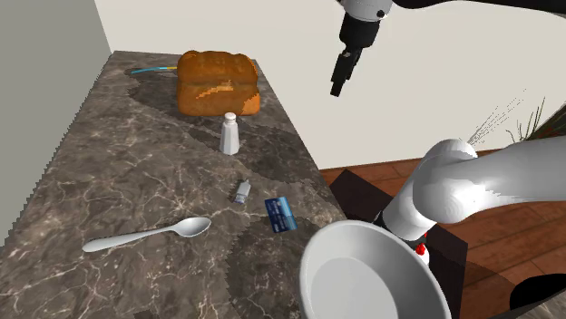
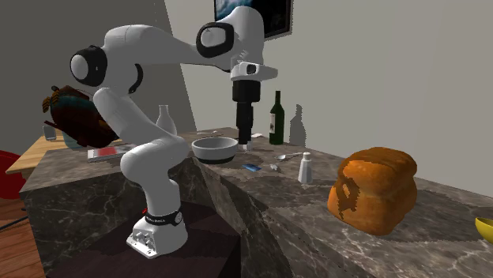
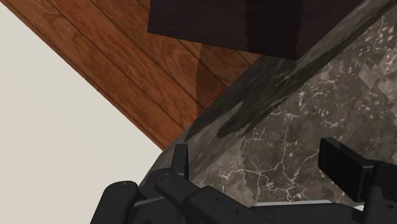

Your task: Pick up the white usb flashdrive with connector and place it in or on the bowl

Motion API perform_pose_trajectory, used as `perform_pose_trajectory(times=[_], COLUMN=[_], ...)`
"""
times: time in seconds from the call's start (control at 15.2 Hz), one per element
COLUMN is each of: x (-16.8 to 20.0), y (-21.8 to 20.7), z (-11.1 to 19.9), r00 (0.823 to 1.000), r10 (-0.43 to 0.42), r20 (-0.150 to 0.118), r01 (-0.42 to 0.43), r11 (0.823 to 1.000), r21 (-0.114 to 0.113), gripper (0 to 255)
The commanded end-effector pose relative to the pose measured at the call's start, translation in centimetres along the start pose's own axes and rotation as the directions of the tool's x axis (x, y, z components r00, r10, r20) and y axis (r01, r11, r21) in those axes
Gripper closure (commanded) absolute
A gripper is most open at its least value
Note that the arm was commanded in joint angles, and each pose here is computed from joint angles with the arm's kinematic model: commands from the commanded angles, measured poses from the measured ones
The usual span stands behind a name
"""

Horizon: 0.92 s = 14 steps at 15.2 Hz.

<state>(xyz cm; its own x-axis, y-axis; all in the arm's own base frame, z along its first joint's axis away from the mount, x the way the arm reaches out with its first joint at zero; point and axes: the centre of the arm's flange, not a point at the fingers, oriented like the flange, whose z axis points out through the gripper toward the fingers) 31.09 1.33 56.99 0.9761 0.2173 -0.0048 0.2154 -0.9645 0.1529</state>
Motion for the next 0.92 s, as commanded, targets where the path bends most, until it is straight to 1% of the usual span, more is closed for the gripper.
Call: perform_pose_trajectory(times=[0.0, 0.86], x=[0.0, 4.2], y=[0.0, -14.4], z=[0.0, 5.7], r00=[1.000, 1.000], r10=[0.000, -0.016], r20=[0.000, -0.016], r01=[0.000, 0.017], r11=[1.000, 0.997], r21=[0.000, 0.076], gripper=[0, 0])
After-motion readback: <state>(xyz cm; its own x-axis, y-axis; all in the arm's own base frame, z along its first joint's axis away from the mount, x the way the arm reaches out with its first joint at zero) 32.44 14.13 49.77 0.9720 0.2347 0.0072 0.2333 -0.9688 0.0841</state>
